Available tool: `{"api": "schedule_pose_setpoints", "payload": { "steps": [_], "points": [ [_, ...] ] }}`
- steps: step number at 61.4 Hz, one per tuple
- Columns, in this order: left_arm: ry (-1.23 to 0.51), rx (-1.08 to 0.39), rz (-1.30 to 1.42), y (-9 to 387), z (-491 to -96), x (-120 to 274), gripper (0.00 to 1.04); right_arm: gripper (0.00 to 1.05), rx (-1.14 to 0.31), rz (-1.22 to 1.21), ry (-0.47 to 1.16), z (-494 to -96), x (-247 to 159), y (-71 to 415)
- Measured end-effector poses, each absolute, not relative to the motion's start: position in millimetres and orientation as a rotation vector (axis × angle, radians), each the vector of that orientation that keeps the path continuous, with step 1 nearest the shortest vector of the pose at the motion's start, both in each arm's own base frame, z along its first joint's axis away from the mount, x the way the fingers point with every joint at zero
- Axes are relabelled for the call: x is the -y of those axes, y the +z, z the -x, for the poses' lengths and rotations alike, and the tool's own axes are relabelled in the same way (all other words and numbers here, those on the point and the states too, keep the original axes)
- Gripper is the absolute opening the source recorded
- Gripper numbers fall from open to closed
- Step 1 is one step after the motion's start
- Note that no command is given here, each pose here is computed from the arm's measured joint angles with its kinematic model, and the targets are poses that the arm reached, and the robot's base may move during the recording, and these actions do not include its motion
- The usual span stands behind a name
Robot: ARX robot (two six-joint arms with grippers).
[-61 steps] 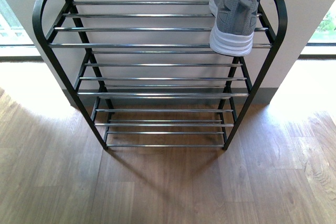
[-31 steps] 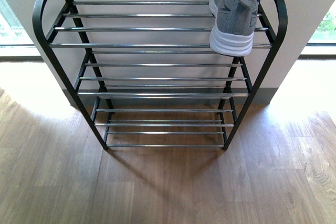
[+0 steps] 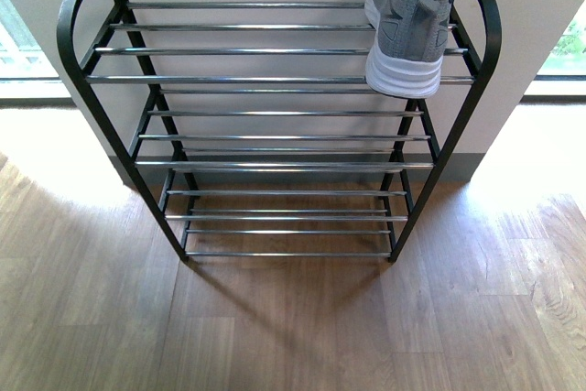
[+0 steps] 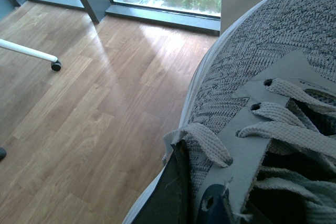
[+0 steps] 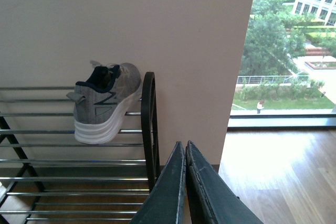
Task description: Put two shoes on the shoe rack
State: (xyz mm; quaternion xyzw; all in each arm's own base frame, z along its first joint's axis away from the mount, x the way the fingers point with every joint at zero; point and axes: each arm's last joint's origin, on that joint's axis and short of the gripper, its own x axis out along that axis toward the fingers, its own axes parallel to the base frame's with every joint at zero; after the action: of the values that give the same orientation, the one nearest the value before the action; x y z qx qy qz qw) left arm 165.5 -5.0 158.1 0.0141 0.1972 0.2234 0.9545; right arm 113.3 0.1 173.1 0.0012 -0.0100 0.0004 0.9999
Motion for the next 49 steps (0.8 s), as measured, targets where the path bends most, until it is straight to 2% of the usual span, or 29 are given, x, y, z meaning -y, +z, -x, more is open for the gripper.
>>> {"api": "schedule_pose_setpoints", "payload": {
  "steps": [26,42,49],
  "points": [
    [0.453,-0.401,-0.028,158,-166,5,0.01,0.01,-0.014,-0.002,0.001,-101,0,168],
    [0.453,-0.401,-0.028,158,-166,5,0.01,0.01,0.014,-0.002,-0.001,-97,0,170],
    [0.454,-0.400,-0.029,158,-165,5,0.01,0.19,0.014,-0.002,-0.001,-97,0,170]
  ]
}}
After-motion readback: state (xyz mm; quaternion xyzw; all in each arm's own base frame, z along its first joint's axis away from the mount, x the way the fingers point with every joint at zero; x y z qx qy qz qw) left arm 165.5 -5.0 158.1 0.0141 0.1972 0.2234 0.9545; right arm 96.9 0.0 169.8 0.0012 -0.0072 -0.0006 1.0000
